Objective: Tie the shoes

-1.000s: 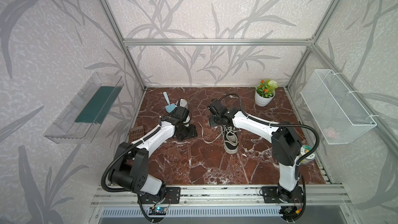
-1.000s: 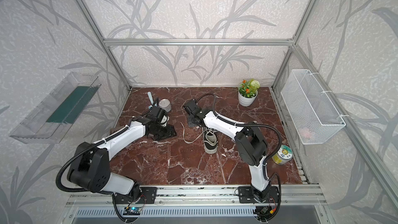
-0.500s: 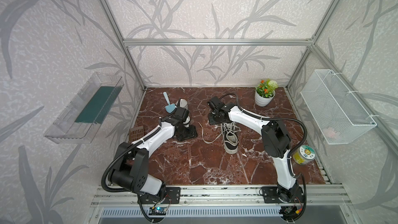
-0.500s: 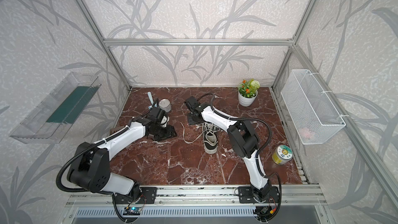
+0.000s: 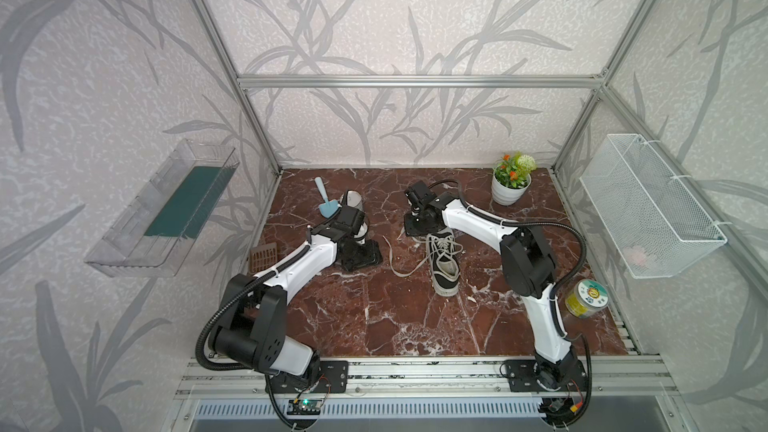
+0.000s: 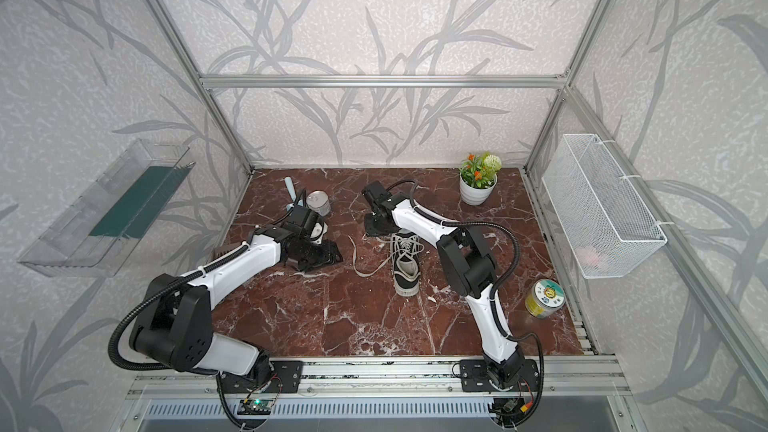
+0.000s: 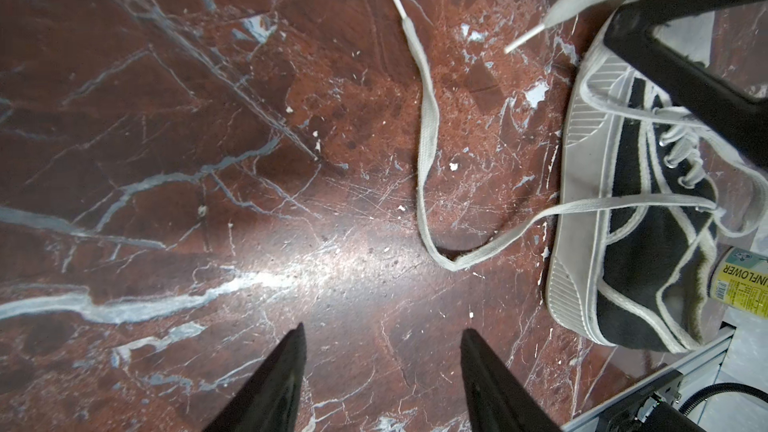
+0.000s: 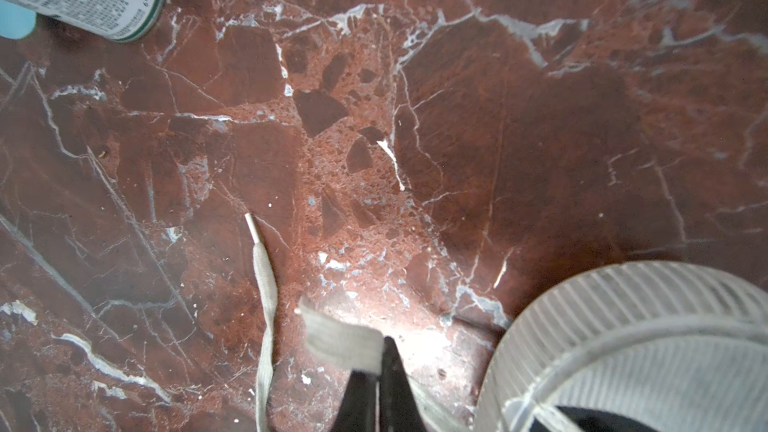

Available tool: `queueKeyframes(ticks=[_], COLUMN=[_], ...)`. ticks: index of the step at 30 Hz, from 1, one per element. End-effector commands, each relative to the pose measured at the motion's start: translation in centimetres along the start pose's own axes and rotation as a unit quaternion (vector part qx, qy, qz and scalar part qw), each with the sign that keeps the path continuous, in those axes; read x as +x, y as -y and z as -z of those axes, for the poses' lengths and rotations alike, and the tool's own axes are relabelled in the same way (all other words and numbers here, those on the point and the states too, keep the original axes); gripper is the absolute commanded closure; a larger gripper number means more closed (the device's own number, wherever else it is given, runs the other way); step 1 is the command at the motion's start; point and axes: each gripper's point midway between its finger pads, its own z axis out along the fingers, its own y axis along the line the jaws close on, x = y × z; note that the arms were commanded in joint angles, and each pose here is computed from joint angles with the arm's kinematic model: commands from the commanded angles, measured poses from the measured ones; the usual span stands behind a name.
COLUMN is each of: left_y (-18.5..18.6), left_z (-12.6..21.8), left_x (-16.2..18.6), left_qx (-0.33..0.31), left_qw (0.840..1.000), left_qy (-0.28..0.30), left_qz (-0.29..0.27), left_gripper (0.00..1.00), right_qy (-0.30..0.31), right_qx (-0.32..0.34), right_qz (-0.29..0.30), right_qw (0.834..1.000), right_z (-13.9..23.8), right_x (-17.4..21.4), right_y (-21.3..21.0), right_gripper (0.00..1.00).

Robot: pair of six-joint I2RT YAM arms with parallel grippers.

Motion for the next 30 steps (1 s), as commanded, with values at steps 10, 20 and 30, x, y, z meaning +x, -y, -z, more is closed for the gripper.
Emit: queueKeyframes(ticks=[10,20,30], left_y=[0.6,2.5,8.2], left_z=[0.1,-0.1,-2.2], left_x=[-0.8,-1.7,-1.0], left_qx=[0.020,0.056,0.110], left_qw=[1.000,0.997,0.960], left_qy=[0.019,0.031,0.076], left_qz=[-0.012,-0.037,-0.247], left_gripper=[0.38,0.42,0.47], right_qy=[0.020,0.063,0.109], right_qx=[0.005,-0.002,0.003], right_qz=[0.010,0.017,-0.027], right_qw=[1.000,0.998,0.994], right_z=[2.9,9.4,14.6], right_x=[-0.5,0.1,5.6], right_y=[0.3,1.4,7.7], right_gripper=[0.43,0.41,0.41])
